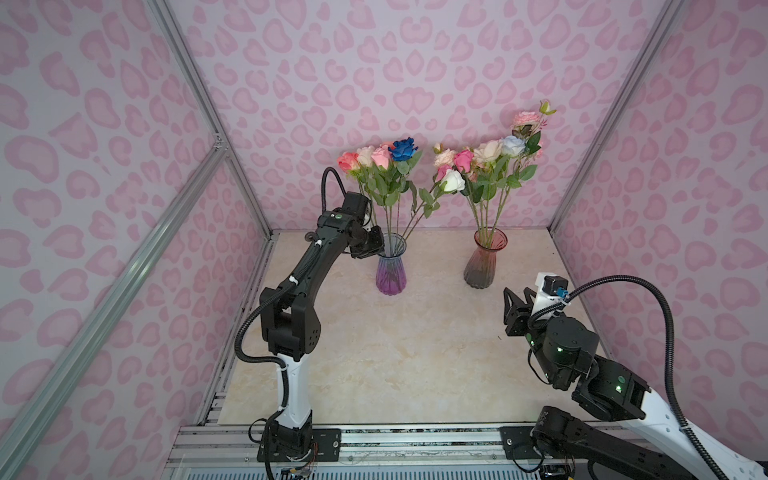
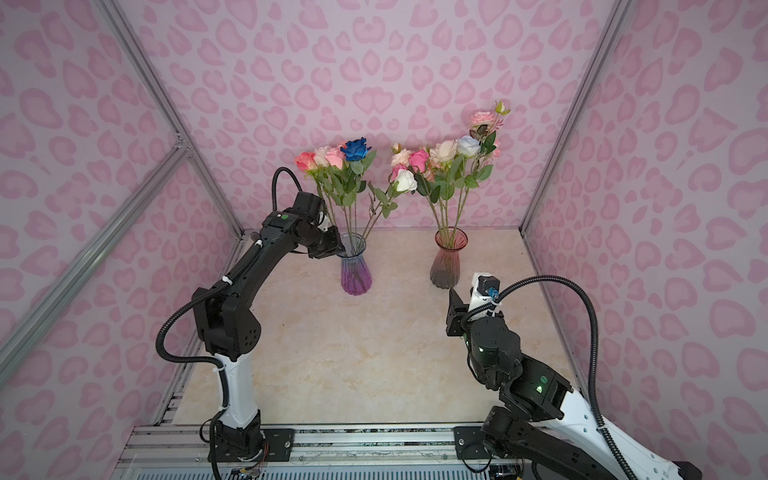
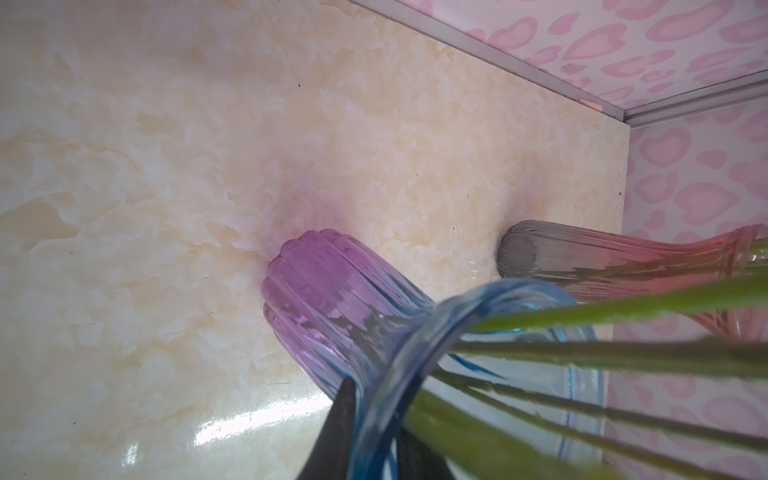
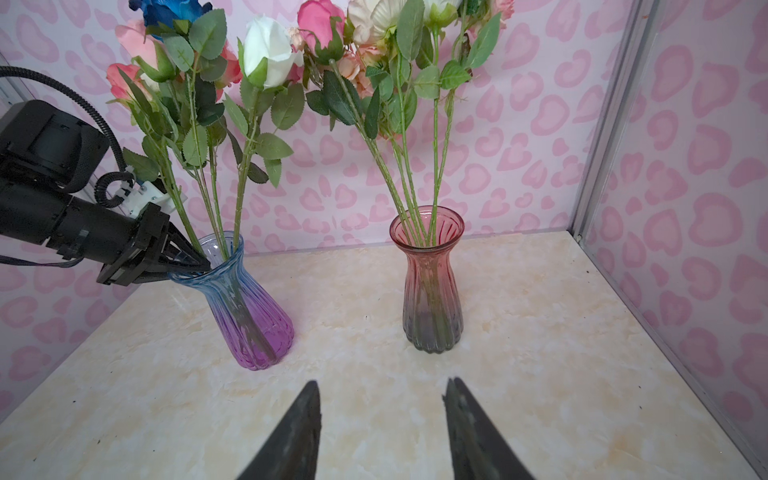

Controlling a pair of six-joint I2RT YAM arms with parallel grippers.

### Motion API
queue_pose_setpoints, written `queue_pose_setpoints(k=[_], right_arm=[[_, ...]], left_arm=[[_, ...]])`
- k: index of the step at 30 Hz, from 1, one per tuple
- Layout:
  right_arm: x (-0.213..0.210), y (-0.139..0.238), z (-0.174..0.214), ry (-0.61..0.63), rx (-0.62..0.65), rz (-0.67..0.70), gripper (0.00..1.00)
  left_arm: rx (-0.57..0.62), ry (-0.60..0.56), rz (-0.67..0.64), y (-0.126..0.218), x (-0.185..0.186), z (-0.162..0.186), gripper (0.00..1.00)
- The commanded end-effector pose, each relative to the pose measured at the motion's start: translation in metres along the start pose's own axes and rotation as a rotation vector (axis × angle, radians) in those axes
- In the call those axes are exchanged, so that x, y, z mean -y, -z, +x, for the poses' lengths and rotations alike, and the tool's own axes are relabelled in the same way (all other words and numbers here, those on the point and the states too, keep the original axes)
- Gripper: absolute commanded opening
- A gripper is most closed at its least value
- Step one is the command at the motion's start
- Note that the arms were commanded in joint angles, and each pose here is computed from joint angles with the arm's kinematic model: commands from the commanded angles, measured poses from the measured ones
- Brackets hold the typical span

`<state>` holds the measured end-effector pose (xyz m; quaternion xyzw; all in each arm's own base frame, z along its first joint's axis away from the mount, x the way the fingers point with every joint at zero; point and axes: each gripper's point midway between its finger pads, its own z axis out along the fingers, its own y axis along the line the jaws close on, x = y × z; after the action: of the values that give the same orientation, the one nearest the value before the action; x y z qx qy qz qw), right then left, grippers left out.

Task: Arrange the flowers into the vase
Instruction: 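Push the upright purple vase farther from the robot with the left gripper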

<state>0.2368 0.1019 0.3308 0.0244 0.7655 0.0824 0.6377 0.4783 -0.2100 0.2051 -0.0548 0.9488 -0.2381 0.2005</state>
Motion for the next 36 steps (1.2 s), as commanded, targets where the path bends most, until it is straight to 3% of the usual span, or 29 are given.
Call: queue_pose_setpoints(k=[1,14,28,36], right_arm=[[-0.001,0.0,-0.003,-0.003,0.002,0.001,0.49],[-0.003,-0.001,-0.004,-0.009,0.0,-0.005,0.51],[-0.006,-0.001,-0.011,-0.012,0.013,-0.012,0.52],[-0.012,-0.004,-0.011,-0.023,0.009,-0.026,0.52]], left_arm=[[0.019,-0.033,0.006,0.007,0.002,-0.002,0.26],[0.043,-0.065,0.024,0.027,0.001,-0.002,0.52],[0.079,-0.11,0.052,0.067,0.008,0.008,0.58],[0.189,-0.137,0.061,0.12,0.007,0.029,0.63]])
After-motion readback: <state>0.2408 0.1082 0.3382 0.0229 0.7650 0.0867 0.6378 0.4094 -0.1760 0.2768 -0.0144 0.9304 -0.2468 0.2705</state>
